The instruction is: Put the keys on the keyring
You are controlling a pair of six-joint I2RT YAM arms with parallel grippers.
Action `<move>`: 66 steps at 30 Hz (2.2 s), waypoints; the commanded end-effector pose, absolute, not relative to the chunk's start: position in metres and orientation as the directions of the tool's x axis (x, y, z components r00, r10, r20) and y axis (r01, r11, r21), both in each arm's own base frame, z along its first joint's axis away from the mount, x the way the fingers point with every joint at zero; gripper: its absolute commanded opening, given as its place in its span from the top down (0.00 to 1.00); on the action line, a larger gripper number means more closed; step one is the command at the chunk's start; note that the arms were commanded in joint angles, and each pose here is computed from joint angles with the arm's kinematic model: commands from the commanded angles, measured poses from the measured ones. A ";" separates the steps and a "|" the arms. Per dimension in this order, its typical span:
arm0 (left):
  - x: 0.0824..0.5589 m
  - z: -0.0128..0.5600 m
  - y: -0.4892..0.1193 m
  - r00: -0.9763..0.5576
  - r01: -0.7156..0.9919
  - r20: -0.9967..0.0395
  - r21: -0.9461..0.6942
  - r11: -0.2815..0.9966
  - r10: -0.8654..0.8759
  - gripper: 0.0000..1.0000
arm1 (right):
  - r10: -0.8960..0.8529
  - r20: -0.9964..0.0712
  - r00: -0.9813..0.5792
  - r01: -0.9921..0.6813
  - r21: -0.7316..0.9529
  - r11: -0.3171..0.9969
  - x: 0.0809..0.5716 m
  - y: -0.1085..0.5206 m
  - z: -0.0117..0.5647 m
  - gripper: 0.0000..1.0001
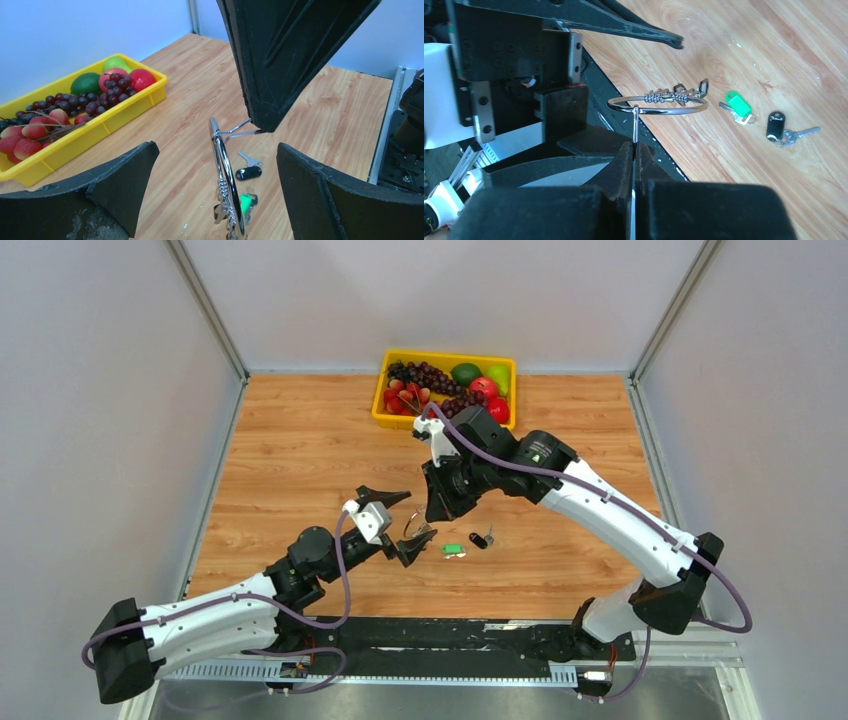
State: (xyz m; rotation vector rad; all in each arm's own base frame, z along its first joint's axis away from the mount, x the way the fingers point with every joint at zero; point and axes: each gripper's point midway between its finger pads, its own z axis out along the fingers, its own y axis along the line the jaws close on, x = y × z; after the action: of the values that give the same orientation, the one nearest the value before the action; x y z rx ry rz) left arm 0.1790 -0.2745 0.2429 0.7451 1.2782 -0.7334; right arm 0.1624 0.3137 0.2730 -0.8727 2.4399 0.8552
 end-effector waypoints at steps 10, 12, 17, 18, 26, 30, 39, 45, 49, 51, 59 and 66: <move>0.183 0.255 -0.275 0.227 0.798 -0.970 0.137 0.587 -0.082 0.01 | -0.416 -0.570 -0.709 -0.691 0.443 0.572 0.144 0.336 0.301 1.00; 0.182 0.257 -0.275 0.232 0.798 -0.969 0.137 0.587 -0.090 0.04 | -0.420 -0.568 -0.708 -0.693 0.443 0.569 0.142 0.337 0.302 1.00; 0.180 0.258 -0.278 0.241 0.808 -0.966 0.148 0.570 -0.090 0.18 | -0.417 -0.573 -0.706 -0.695 0.447 0.562 0.138 0.338 0.306 1.00; 0.179 0.259 -0.278 0.243 0.809 -0.966 0.151 0.567 -0.090 0.24 | -0.417 -0.573 -0.706 -0.696 0.448 0.562 0.137 0.338 0.306 1.00; 0.173 0.268 -0.281 0.259 0.828 -0.959 0.159 0.538 -0.116 0.58 | -0.428 -0.564 -0.706 -0.696 0.443 0.565 0.134 0.338 0.302 1.00; 0.168 0.274 -0.281 0.256 0.842 -0.955 0.145 0.520 -0.147 0.86 | -0.430 -0.561 -0.708 -0.694 0.438 0.571 0.133 0.336 0.299 1.00; 0.156 0.286 -0.279 0.233 0.868 -0.952 0.110 0.484 -0.201 1.00 | -0.416 -0.572 -0.707 -0.693 0.441 0.570 0.133 0.334 0.301 1.00; 0.153 0.290 -0.274 0.217 0.871 -0.952 0.090 0.483 -0.214 1.00 | -0.403 -0.583 -0.706 -0.689 0.431 0.583 0.135 0.331 0.301 0.94; 0.149 0.299 -0.270 0.214 0.874 -0.945 0.073 0.480 -0.246 0.99 | -0.381 -0.604 -0.700 -0.687 0.426 0.589 0.137 0.327 0.302 0.76; 0.149 0.301 -0.268 0.214 0.874 -0.943 0.068 0.481 -0.255 1.00 | -0.360 -0.630 -0.688 -0.691 0.417 0.591 0.139 0.324 0.307 0.70; 0.148 0.308 -0.268 0.182 0.880 -0.939 0.023 0.474 -0.292 1.00 | -0.217 -0.758 -0.615 -0.698 0.396 0.597 0.148 0.307 0.343 0.59; 0.153 0.317 -0.262 0.157 0.863 -0.930 -0.034 0.505 -0.332 1.00 | -0.072 -0.851 -0.521 -0.717 0.390 0.577 0.153 0.296 0.347 0.58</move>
State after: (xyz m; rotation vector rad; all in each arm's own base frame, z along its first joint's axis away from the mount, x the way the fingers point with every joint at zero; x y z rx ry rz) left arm 0.1540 -0.2690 0.2730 0.7071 1.1810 -0.8778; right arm 0.1408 0.2907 0.3314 -0.7253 2.1190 0.9113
